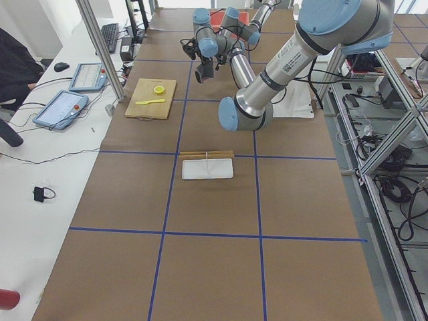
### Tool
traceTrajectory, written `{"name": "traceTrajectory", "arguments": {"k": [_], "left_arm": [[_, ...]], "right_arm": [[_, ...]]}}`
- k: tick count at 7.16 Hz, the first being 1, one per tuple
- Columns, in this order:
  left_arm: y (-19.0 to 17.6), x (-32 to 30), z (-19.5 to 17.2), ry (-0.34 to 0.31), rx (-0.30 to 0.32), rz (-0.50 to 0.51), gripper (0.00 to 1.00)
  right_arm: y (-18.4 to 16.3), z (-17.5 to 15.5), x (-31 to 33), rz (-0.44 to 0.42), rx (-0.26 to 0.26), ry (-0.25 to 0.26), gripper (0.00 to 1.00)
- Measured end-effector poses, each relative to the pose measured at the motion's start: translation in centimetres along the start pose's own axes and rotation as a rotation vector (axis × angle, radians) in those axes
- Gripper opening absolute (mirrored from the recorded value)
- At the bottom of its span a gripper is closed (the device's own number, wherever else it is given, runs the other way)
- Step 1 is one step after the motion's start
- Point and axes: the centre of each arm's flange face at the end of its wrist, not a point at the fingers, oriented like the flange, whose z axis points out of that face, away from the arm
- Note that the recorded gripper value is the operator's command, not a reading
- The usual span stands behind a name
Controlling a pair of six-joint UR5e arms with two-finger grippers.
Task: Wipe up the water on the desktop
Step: 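Grasp the towel with the right gripper while the left gripper releases it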
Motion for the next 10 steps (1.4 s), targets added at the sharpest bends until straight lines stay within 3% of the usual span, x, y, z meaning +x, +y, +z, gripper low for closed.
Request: {"name": "traceTrajectory", "arguments": {"k": [1,2,4,7,8,9,10], "left_arm": [[0.2,0.0,0.3,-0.005,-0.002,0.002,0.00],[0.2,0.0,0.5,-0.007,-0.003,0.004,0.00],[0.4,0.0,0.5,-0.005,-0.005,0.005,0.00],[0.7,0.0,0.7,-0.005,-0.010,0.004,0.00],[0.7,0.0,0.9,-0.005,-0.012,0.006,0.10],[0.6,0.0,1.2,0.001,-0.015,0.011,0.97],[0.5,-0.1,1.3,0.013,-0.019,0.028,0.98]], "right_arm": [[0.0,0.1,0.0,0.002,0.000,0.000,0.76],[-0.1,0.1,-0.1,0.018,-0.001,-0.001,0.44],[-0.2,0.2,-0.6,0.117,-0.003,-0.014,0.04],[-0.3,0.0,-1.1,0.220,-0.002,-0.026,0.00],[-0.3,0.0,-1.1,0.255,-0.002,-0.028,0.00],[-0.3,0.0,-1.1,0.273,-0.001,-0.028,0.00],[-0.4,-0.1,-1.1,0.285,0.000,-0.028,0.00]]}}
